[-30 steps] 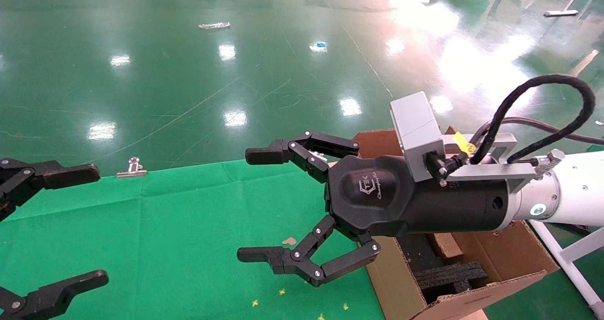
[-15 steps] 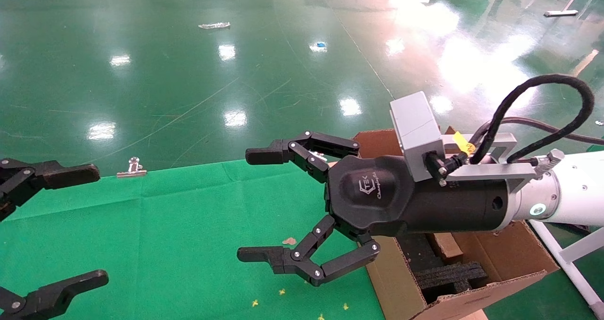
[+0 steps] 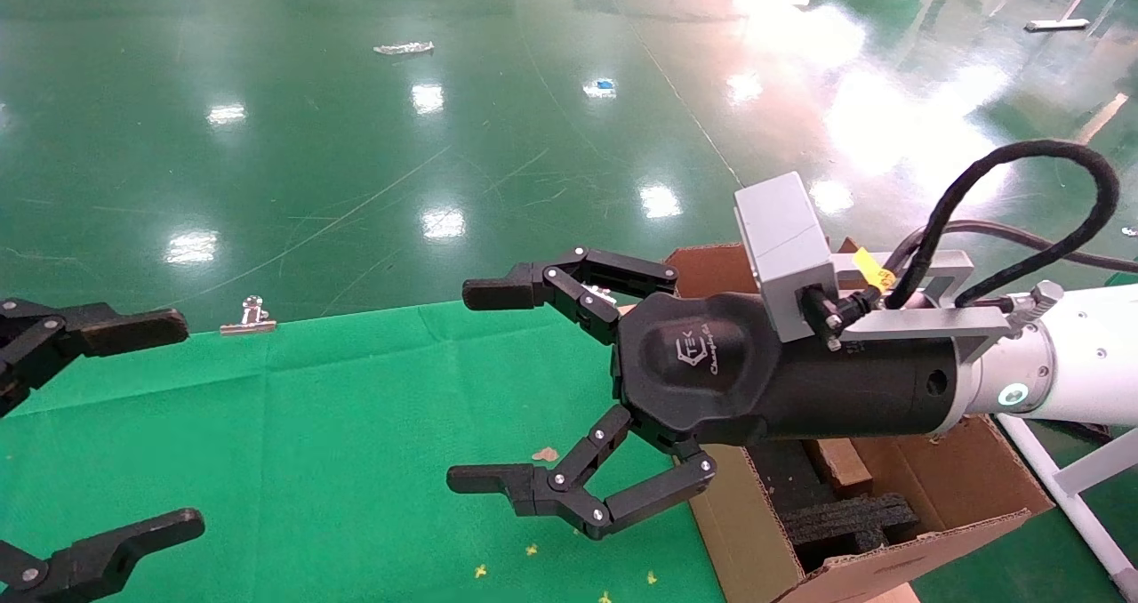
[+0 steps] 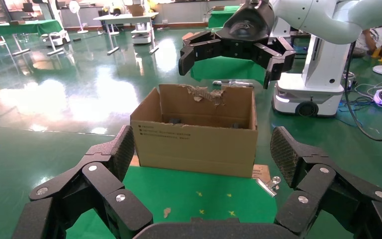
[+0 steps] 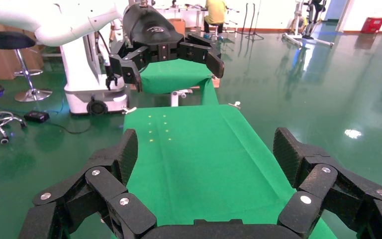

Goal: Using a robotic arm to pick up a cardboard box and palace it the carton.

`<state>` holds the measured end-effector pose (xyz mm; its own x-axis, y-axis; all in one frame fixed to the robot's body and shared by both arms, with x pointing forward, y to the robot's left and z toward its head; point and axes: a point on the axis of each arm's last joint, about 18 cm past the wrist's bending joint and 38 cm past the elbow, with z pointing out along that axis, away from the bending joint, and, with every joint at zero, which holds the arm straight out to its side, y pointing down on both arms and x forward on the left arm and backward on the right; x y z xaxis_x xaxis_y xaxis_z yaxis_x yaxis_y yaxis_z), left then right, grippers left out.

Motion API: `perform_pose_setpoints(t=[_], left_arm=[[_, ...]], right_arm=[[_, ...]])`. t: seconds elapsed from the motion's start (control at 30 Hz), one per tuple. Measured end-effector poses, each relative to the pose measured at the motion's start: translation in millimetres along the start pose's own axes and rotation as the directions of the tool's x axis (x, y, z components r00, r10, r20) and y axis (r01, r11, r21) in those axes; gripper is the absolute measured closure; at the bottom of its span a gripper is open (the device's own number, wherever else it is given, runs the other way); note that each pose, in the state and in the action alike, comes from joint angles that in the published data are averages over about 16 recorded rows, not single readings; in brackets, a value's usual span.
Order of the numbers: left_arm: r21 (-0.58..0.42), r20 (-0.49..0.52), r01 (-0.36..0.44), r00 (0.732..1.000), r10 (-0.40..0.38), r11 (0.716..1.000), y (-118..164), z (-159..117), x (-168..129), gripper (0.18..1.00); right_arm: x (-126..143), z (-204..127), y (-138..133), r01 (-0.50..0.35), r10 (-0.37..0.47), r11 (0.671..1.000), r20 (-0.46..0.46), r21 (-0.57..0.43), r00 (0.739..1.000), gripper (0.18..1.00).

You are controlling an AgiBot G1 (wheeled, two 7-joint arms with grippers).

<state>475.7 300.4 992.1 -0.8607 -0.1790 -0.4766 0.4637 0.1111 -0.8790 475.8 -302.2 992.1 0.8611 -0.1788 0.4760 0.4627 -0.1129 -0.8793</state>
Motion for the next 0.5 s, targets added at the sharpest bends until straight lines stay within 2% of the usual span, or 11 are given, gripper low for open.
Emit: perform_pose_setpoints(t=[0.5], left_arm=[[0.000, 0.000, 0.000, 1.000, 0.000, 1.000, 0.0, 0.0, 0.0, 0.184]], right_arm=[[0.0, 0.0, 0.0, 0.000, 0.000, 1.000, 0.000, 0.000, 1.000, 0.178]])
